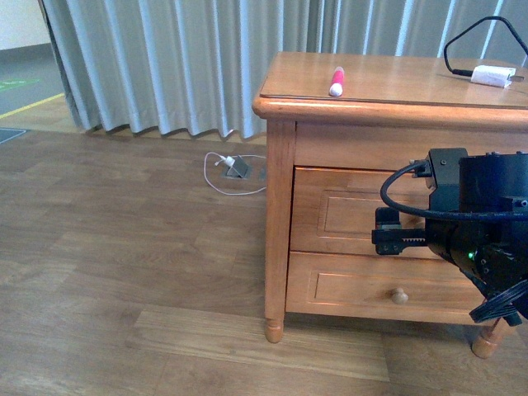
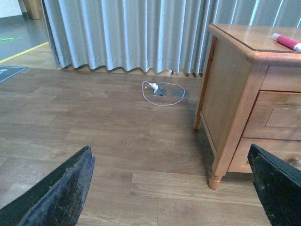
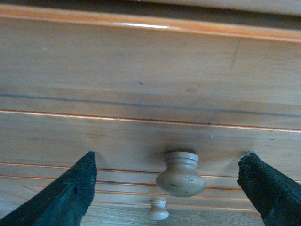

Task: Place pink marker in drawer with both arms

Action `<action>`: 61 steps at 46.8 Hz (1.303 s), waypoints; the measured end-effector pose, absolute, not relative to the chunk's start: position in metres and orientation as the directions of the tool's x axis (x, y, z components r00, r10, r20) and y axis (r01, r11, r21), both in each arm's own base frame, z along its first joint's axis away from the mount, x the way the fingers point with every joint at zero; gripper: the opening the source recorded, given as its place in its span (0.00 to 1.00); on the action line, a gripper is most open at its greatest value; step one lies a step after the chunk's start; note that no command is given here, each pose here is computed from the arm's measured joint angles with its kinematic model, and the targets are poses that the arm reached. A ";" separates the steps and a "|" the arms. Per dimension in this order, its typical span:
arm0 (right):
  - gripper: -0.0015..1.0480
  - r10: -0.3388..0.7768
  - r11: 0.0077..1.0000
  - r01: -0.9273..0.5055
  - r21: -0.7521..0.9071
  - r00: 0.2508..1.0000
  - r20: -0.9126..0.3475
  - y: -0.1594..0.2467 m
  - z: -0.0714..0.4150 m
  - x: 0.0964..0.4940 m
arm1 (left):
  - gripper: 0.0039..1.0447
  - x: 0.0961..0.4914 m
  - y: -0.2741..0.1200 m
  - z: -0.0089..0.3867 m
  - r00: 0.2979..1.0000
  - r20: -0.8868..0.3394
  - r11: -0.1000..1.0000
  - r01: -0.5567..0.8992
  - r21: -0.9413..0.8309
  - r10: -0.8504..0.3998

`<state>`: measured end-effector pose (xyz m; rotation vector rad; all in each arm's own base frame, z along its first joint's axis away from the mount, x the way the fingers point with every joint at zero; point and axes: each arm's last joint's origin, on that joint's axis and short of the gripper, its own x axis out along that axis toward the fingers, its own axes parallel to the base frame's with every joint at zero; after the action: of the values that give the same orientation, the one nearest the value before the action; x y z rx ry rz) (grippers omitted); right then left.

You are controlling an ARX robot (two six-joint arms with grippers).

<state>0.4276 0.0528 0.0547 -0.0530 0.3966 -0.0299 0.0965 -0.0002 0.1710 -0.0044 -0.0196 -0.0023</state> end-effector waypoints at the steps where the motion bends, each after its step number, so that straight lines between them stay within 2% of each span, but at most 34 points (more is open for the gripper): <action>1: 0.84 -0.040 0.998 0.019 -0.059 0.922 -0.386 0.052 0.055 0.428 | 0.95 0.096 0.000 0.171 1.000 0.020 1.000 0.002 -0.004 -0.002; 5: 0.74 -0.042 0.998 0.020 -0.060 0.921 -0.388 0.051 0.054 0.428 | 0.95 0.096 0.000 0.171 1.000 0.020 1.000 0.002 -0.004 -0.002; 19: 0.26 -0.041 0.998 0.016 -0.065 0.915 -0.402 0.049 0.052 0.428 | 0.95 0.096 0.000 0.171 1.000 0.020 1.000 0.002 -0.004 -0.002; 21: 0.23 -0.041 0.998 0.016 -0.066 0.914 -0.403 0.049 0.052 0.428 | 0.95 0.096 0.000 0.171 1.000 0.020 1.000 0.002 -0.004 -0.002; 37: 0.22 -0.017 0.999 -0.005 -0.054 0.910 -0.413 0.049 0.054 0.419 | 0.95 0.096 0.000 0.171 1.000 0.020 1.000 0.002 -0.004 -0.002; 44: 0.22 0.000 0.999 -0.021 -0.043 0.900 -0.436 0.049 0.057 0.394 | 0.95 0.096 0.000 0.171 1.000 0.020 1.000 0.002 -0.004 -0.002; 61: 0.22 0.087 0.996 -0.080 0.035 0.881 -0.465 0.035 0.060 0.307 | 0.95 0.096 0.000 0.171 1.000 0.020 1.000 0.002 -0.004 -0.002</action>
<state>0.3069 0.0353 0.0598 0.0153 0.4845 0.0872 0.0965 -0.0002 0.1711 -0.0044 -0.0200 -0.0023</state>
